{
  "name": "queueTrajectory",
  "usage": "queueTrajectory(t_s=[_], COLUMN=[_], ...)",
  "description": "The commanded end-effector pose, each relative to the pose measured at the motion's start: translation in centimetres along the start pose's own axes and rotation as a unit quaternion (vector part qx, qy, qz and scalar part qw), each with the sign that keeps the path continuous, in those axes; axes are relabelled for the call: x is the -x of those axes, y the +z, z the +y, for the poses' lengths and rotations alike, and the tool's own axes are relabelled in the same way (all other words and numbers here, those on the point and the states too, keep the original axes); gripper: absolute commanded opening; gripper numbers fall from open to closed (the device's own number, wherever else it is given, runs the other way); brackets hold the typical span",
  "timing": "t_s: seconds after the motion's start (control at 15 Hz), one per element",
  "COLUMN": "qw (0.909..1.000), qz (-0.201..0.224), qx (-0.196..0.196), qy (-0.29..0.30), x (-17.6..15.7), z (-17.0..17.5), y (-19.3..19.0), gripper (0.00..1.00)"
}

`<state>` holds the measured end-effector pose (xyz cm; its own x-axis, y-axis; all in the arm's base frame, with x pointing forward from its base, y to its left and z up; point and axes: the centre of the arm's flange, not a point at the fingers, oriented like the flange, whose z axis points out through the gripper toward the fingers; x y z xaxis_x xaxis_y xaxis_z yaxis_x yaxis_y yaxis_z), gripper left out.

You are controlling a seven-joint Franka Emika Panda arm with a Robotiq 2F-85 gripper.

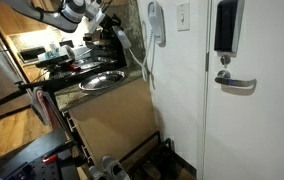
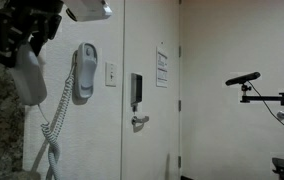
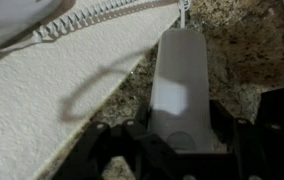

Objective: Unhang the phone receiver, put it on the counter, and then press the button of the thing on the wall

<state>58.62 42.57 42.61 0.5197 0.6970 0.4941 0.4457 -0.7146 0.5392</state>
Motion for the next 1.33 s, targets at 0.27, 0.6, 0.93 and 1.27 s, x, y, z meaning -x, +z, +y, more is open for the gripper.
queueTrajectory(t_s=[0.27, 0.6, 0.93, 1.27], qw=[0.9972, 0.9964, 0.9930, 0.9820], qz=[-0.023, -0.025, -0.035, -0.053], qx=[-0.030, -0.028, -0.037, -0.064], qy=[-0.065, -0.076, -0.106, -0.170], x=[-2.2, -2.6, -3.8, -4.8], z=[-1.5, -1.8, -3.4, -7.3], y=[-0.1, 0.2, 1.5, 4.0], gripper=[0.63, 0.63, 0.38, 0.38])
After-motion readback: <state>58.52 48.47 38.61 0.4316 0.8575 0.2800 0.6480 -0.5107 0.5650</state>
